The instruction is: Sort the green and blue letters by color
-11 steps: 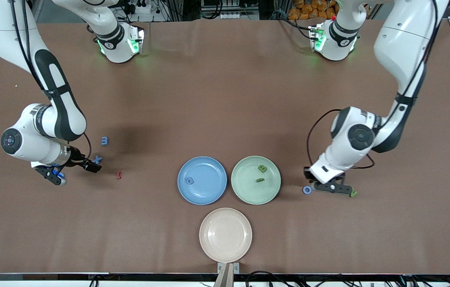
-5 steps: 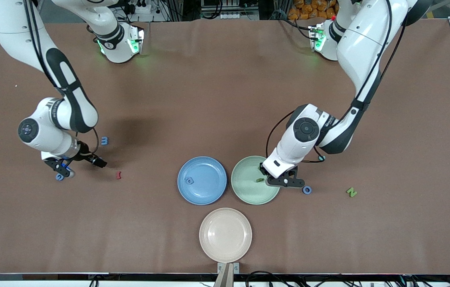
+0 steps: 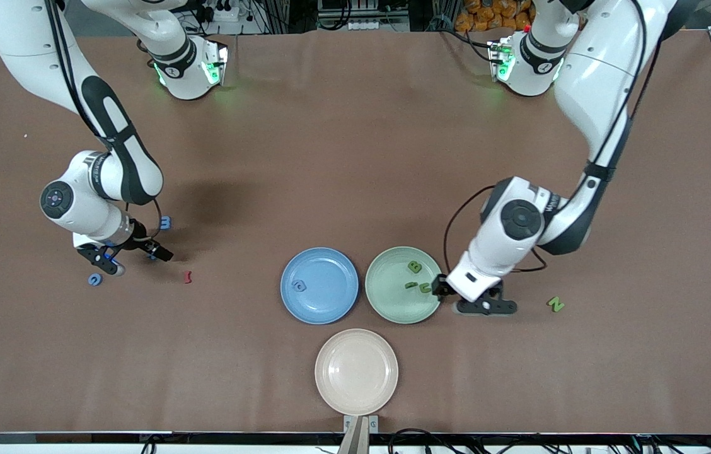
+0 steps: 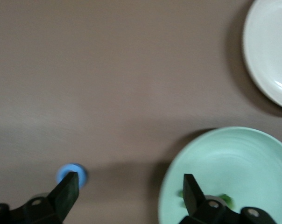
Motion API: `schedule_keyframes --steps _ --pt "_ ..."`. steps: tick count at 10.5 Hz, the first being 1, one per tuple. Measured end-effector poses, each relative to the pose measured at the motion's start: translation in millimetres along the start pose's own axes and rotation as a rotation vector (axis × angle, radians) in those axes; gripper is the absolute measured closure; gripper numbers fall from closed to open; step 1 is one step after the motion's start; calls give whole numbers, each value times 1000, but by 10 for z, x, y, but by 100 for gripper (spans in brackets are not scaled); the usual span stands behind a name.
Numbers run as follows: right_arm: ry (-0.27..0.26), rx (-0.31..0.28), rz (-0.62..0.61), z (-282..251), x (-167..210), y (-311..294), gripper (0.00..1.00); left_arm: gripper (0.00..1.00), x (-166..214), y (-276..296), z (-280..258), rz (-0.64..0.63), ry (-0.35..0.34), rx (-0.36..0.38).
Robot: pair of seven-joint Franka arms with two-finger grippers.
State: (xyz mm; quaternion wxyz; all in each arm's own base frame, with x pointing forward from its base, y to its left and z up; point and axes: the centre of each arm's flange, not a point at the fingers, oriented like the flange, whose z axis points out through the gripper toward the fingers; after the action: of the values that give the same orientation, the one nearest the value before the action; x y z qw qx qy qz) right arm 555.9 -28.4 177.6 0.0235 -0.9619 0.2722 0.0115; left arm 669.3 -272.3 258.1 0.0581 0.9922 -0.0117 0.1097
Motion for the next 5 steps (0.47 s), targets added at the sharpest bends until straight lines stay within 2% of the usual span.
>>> schedule_keyframes --steps 1,3,5 --pt "6 -4 0 4 29 47 0 0 110 -289 -20 44 6 10" --pt "39 -4 3 59 94 127 0 0 296 -1014 -36 191 5 36" --pt "62 -4 -1 191 98 132 0 0 373 -1702 -10 286 -9 56"
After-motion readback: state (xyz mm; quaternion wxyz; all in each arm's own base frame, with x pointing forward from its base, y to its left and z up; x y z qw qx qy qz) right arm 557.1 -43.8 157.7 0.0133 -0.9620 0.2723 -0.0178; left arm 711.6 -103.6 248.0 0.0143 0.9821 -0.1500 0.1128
